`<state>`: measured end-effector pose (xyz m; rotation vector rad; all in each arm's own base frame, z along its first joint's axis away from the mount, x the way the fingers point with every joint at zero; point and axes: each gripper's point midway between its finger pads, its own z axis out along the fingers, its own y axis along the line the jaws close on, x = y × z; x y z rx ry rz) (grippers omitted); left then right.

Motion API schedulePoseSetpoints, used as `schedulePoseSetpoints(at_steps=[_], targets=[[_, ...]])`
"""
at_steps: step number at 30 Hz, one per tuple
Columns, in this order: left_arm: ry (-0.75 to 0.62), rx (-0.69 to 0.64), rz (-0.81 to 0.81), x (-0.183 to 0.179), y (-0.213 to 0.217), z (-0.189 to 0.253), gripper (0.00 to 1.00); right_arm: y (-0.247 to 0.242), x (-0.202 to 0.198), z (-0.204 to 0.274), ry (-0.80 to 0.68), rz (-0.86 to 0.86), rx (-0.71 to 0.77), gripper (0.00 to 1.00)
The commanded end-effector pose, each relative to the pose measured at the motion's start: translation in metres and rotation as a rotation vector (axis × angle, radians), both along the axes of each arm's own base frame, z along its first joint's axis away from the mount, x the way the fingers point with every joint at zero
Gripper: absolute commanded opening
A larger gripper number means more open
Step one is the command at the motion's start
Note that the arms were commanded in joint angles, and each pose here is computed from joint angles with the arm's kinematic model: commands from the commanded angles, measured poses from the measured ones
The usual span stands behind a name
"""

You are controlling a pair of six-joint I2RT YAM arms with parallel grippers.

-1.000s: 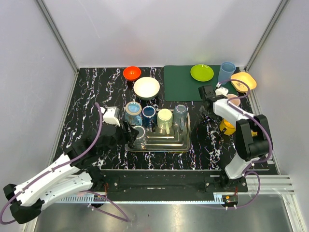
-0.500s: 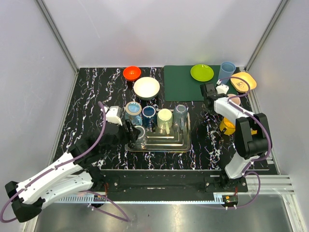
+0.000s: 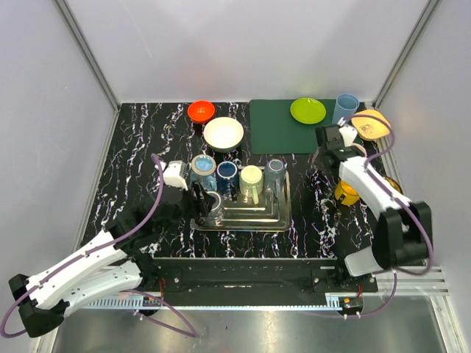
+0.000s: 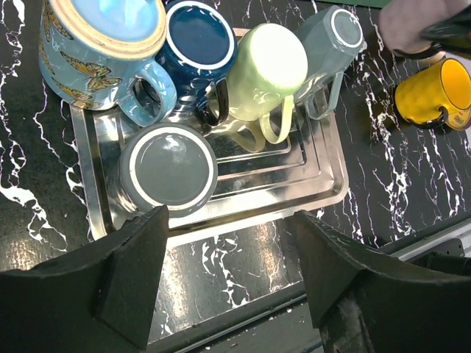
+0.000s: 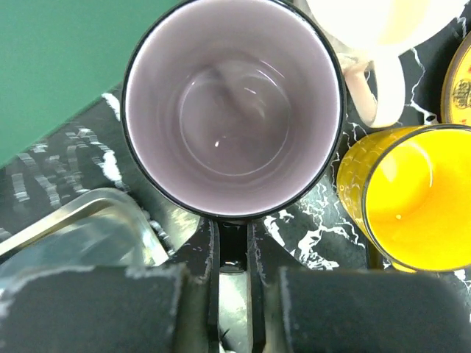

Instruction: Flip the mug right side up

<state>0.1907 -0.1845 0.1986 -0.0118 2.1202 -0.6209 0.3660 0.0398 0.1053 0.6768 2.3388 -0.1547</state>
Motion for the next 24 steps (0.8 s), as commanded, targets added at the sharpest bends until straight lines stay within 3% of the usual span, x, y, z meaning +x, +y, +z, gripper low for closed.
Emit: schedulePoseSetpoints(at_steps=[1, 4, 7, 8, 9, 11, 14, 17, 21, 24], targets=[[-0.058, -0.064, 0.001, 0.008, -0.009, 0.023, 0.72, 0.014, -0.005, 0.098, -0.241, 0.073, 0.083, 0.00], [-0.076, -0.116, 0.004, 0.010, -0.014, 0.033, 0.72, 0.029, -0.023, 0.135, -0.338, 0.158, 0.184, 0.00], [-0.124, -0.256, -0.059, 0.006, -0.032, 0.053, 0.75, 0.070, -0.043, 0.175, -0.468, 0.343, 0.389, 0.00], [-0.171, -0.364, -0.114, 0.001, -0.043, 0.077, 0.79, 0.093, -0.052, 0.189, -0.496, 0.457, 0.488, 0.00], [-0.173, -0.414, -0.132, -0.002, -0.048, 0.079, 0.91, 0.102, -0.063, 0.206, -0.539, 0.511, 0.538, 0.00], [-0.233, -0.601, -0.212, -0.013, -0.061, 0.111, 0.99, 0.125, -0.085, 0.238, -0.615, 0.646, 0.665, 0.00], [-0.314, -0.804, -0.310, -0.026, -0.071, 0.149, 0.99, 0.145, -0.113, 0.278, -0.700, 0.800, 0.794, 0.00], [-0.350, -0.926, -0.423, -0.037, -0.087, 0.174, 0.99, 0.157, -0.140, 0.313, -0.780, 0.927, 0.904, 0.00], [-0.349, -1.037, -0.550, -0.041, -0.113, 0.193, 0.99, 0.165, -0.158, 0.335, -0.805, 1.004, 1.010, 0.00], [-0.357, -1.101, -0.590, -0.038, -0.124, 0.200, 0.97, 0.165, -0.163, 0.334, -0.795, 1.023, 1.009, 0.00]])
